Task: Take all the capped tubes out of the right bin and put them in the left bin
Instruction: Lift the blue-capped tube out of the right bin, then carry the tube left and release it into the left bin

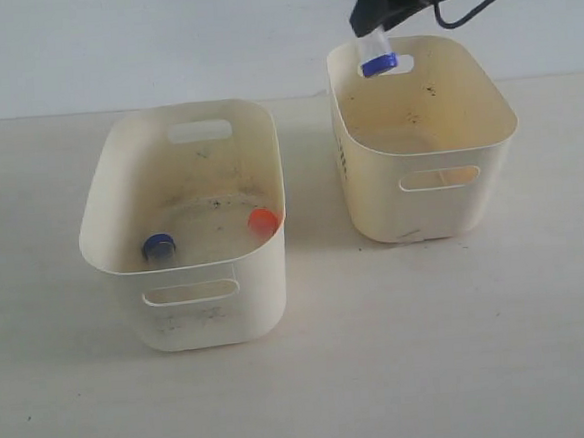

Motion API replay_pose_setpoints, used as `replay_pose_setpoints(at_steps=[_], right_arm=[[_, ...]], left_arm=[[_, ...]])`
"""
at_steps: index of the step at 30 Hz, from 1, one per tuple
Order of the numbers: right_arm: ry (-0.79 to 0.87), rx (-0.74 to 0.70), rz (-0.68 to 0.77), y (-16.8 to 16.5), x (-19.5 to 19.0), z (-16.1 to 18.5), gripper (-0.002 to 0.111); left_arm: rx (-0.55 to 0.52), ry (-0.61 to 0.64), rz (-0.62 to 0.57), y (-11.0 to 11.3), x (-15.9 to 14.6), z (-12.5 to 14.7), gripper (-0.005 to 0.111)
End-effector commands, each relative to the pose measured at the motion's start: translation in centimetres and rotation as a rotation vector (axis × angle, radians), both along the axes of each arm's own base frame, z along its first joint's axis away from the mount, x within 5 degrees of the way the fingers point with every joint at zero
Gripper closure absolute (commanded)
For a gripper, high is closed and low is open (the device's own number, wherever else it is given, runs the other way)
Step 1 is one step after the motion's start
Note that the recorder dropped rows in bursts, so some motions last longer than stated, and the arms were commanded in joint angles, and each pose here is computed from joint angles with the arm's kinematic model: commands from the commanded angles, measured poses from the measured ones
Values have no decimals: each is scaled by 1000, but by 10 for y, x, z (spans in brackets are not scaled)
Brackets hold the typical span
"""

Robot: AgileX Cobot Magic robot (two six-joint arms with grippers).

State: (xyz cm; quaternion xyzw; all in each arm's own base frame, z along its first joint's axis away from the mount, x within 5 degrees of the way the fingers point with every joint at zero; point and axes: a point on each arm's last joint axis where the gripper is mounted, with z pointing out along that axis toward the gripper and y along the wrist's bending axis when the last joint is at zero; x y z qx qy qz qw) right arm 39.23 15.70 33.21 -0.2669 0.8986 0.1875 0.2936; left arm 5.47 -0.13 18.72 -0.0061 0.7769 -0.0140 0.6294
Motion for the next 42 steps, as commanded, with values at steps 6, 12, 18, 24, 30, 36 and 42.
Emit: replay_pose_setpoints(at_steps=[6, 12, 18, 24, 30, 36, 42], right_arm=[[42, 107, 148, 65, -35, 7, 109], [27, 137, 167, 89, -47, 9, 109], [57, 165, 144, 100, -53, 9, 109], [110, 178, 98, 104, -51, 1, 109], [204, 200, 95, 115, -48, -19, 109], [207, 178, 163, 135, -59, -29, 82], [210, 189, 138, 145, -58, -38, 22]], left_arm=[[-11, -1, -4, 0, 0, -1, 103], [-11, -1, -4, 0, 0, -1, 103], [-11, -1, -4, 0, 0, -1, 103], [-11, -1, -4, 0, 0, -1, 103], [-11, -1, -4, 0, 0, -1, 103], [-11, -1, -4, 0, 0, -1, 103], [-11, -1, -4, 0, 0, -1, 103]])
